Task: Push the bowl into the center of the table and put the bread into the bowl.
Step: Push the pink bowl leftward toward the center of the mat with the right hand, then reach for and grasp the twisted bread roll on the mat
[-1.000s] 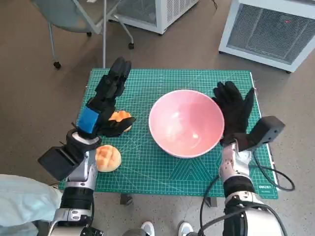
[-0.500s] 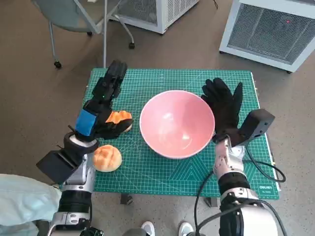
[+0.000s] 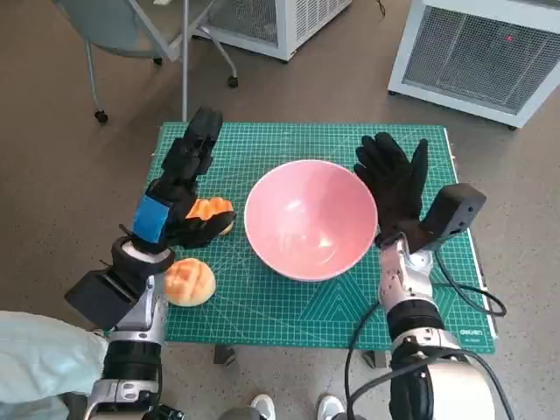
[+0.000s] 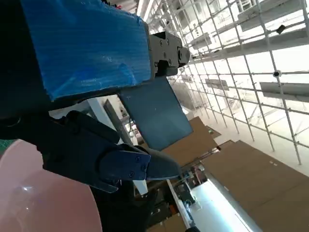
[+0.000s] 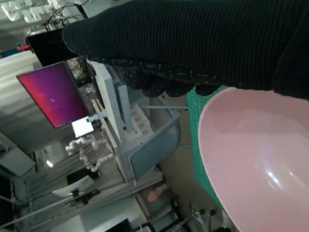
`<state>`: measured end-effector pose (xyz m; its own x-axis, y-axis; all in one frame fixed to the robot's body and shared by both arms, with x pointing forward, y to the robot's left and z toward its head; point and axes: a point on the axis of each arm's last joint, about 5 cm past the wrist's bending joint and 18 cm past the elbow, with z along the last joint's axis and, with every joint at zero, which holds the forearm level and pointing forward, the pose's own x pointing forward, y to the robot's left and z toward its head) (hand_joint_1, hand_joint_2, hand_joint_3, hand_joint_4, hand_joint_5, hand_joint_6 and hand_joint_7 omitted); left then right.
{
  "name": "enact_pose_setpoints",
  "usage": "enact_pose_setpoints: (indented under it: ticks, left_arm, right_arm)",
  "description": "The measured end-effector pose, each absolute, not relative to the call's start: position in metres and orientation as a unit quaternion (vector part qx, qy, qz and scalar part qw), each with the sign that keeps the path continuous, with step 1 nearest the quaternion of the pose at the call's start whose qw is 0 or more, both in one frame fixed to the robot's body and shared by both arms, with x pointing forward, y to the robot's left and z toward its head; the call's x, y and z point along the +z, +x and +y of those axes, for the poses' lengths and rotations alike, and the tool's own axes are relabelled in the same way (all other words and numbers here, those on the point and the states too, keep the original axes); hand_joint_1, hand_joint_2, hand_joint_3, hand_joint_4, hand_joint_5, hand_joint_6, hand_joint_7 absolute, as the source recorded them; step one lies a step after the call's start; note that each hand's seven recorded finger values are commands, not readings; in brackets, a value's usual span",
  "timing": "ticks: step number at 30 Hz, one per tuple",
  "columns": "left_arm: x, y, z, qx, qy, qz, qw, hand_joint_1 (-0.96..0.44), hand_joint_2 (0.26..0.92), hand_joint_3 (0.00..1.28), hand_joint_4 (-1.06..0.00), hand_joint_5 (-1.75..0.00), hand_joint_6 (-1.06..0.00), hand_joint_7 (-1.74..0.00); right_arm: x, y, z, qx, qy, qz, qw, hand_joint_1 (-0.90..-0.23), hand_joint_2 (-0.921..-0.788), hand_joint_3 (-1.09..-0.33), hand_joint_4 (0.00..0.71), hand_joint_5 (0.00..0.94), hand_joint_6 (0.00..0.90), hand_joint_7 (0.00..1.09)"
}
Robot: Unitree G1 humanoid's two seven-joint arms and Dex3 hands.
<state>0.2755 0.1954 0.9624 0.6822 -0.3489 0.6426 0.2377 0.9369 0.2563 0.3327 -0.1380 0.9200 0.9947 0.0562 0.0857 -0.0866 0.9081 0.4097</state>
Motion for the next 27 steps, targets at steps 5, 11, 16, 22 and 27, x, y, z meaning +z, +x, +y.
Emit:
enact_pose_setpoints:
  ticks: [5, 11, 16, 22, 27]
  left_arm:
    - [0.962, 0.276, 0.195, -0.160, 0.076, -0.364, 0.914, -0.63, 0.921, 0.30, -0.05, 0.00, -0.09, -0.02]
    - [0.960, 0.276, 0.196, -0.160, 0.074, -0.357, 0.917, -0.63, 0.921, 0.31, -0.05, 0.00, -0.09, -0.02]
    - [0.960, 0.278, 0.194, -0.160, 0.072, -0.357, 0.917, -0.63, 0.921, 0.31, -0.05, 0.00, -0.09, -0.02]
    - [0.963, 0.282, 0.189, -0.165, 0.066, -0.360, 0.916, -0.63, 0.921, 0.31, -0.06, 0.00, -0.10, -0.02]
    - [0.964, 0.285, 0.185, -0.171, 0.062, -0.360, 0.915, -0.64, 0.921, 0.31, -0.06, 0.00, -0.10, -0.02]
  right_arm:
    - [0.924, 0.334, -0.145, 0.034, 0.203, -0.053, 0.977, -0.562, -0.921, -0.842, 0.249, 0.001, 0.196, 0.32]
    - [0.935, 0.335, -0.156, 0.028, 0.175, -0.125, 0.976, -0.579, -0.921, -0.813, 0.234, 0.000, 0.190, 0.32]
    - [0.946, 0.333, -0.160, 0.044, 0.129, -0.207, 0.969, -0.625, -0.921, -0.763, 0.222, 0.000, 0.174, 0.32]
    - [0.952, 0.325, -0.165, 0.068, 0.060, -0.293, 0.952, -0.631, -0.921, -0.748, 0.207, 0.000, 0.130, 0.35]
    - [0.955, 0.315, -0.172, 0.080, 0.007, -0.346, 0.935, -0.632, -0.921, -0.761, 0.190, 0.001, 0.054, 0.47]
